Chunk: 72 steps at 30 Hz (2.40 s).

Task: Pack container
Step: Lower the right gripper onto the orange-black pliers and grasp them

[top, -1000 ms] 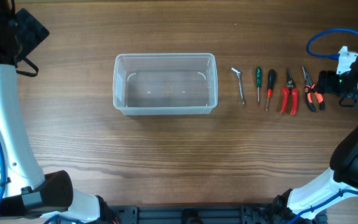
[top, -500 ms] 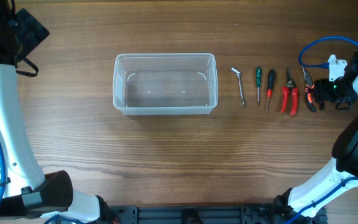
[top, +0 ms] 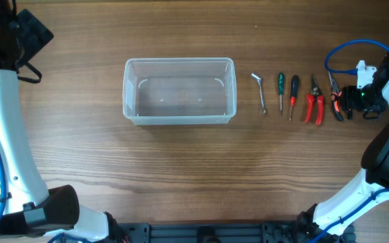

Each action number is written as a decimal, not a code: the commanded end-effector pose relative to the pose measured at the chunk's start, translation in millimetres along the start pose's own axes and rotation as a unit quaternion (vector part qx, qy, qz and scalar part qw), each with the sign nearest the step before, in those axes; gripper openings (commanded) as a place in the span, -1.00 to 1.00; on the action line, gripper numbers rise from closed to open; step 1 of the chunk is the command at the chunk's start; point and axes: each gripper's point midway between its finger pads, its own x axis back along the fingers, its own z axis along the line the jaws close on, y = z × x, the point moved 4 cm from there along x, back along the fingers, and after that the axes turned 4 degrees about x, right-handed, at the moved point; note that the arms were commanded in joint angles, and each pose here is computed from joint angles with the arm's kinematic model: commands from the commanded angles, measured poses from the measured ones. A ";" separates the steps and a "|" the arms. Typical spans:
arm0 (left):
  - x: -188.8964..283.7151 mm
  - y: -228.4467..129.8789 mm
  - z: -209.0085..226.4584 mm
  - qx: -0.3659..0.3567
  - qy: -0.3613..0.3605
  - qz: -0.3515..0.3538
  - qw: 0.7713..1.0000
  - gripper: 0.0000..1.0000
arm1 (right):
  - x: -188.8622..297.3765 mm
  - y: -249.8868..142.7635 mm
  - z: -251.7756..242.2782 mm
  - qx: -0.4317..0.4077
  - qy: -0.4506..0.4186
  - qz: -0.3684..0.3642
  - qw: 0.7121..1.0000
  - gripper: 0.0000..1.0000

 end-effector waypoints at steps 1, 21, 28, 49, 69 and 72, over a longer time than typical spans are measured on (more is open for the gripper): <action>-0.1 2.3 1.4 -0.008 0.005 -0.003 1.000 1.00 | -4.3 2.5 -1.8 -0.017 0.005 -0.003 1.000 0.18; -0.1 2.4 1.3 -0.008 0.005 -0.003 1.000 1.00 | -26.1 -13.5 7.3 0.017 0.030 0.042 0.999 -0.03; -0.1 2.4 1.3 -0.008 0.005 -0.003 1.000 0.99 | -26.1 -12.5 8.6 0.031 0.036 0.038 0.998 -0.12; -0.2 2.3 1.4 -0.008 0.005 -0.003 1.000 1.00 | -26.1 -12.5 8.5 0.023 0.035 0.038 0.998 -0.91; -0.1 2.3 1.4 -0.008 0.005 -0.003 1.000 1.00 | 120.3 35.7 -1.4 -0.150 -0.004 -0.150 0.977 -0.91; -0.1 2.4 1.3 -0.008 0.005 -0.003 1.000 1.00 | 169.5 40.8 9.9 -0.149 -0.003 -0.209 0.966 -0.91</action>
